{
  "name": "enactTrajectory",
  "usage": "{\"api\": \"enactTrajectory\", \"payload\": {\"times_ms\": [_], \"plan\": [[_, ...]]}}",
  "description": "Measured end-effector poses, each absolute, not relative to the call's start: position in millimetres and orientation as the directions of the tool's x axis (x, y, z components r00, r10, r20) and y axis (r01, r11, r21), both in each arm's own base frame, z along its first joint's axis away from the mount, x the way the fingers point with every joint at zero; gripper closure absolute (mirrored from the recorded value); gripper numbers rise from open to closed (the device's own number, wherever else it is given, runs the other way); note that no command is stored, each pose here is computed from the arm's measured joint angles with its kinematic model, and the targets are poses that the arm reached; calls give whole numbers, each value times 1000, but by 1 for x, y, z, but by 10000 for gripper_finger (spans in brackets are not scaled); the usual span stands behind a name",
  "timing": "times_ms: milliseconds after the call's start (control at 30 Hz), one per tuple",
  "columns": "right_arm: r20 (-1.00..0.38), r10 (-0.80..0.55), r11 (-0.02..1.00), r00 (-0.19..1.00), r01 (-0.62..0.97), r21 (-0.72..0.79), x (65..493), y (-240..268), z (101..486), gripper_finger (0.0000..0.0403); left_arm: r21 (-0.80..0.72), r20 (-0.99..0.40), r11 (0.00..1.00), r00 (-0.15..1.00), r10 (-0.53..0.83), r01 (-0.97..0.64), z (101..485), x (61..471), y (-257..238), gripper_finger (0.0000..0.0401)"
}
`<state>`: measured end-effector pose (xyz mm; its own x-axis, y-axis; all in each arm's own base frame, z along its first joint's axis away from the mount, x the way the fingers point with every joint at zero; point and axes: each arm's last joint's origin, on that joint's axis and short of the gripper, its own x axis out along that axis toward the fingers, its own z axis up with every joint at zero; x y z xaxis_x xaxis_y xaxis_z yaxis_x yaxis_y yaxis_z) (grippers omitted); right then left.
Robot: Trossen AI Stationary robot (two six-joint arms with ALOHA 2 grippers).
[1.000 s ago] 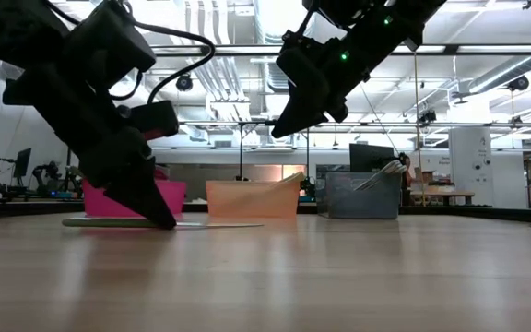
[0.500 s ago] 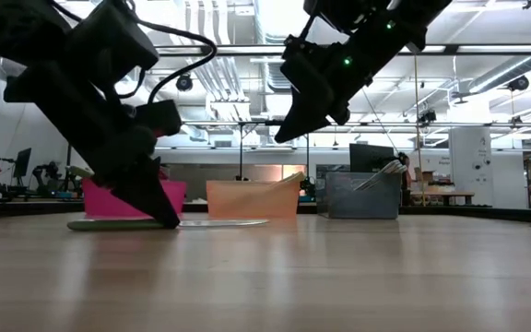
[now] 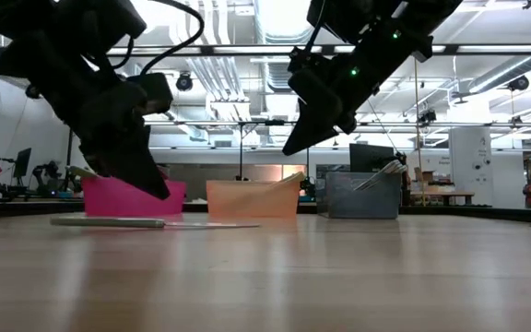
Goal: Sort silverware by color (type)
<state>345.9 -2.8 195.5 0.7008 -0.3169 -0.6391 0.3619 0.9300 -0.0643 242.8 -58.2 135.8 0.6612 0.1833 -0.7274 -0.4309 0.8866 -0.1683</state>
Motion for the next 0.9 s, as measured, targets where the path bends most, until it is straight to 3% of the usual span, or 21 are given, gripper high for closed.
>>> {"api": "enactTrajectory", "payload": {"times_ms": [267,533,700,900], "plan": [[-642,-286,940,711,339,-44,346,-2,196,394,-161,-745,923,657,119,-349,133,239,-69,400],[-587,-236,958,775,287,-6,352,2,202,394,-129,-740,931,658,140,-342,132,238,-70,395],[-567,-198,968,800,249,14,354,9,204,394,-101,-743,940,653,146,-325,130,238,-70,351],[-557,-182,975,810,220,2,354,16,205,394,6,-736,935,631,244,-354,120,240,-68,283]]}}
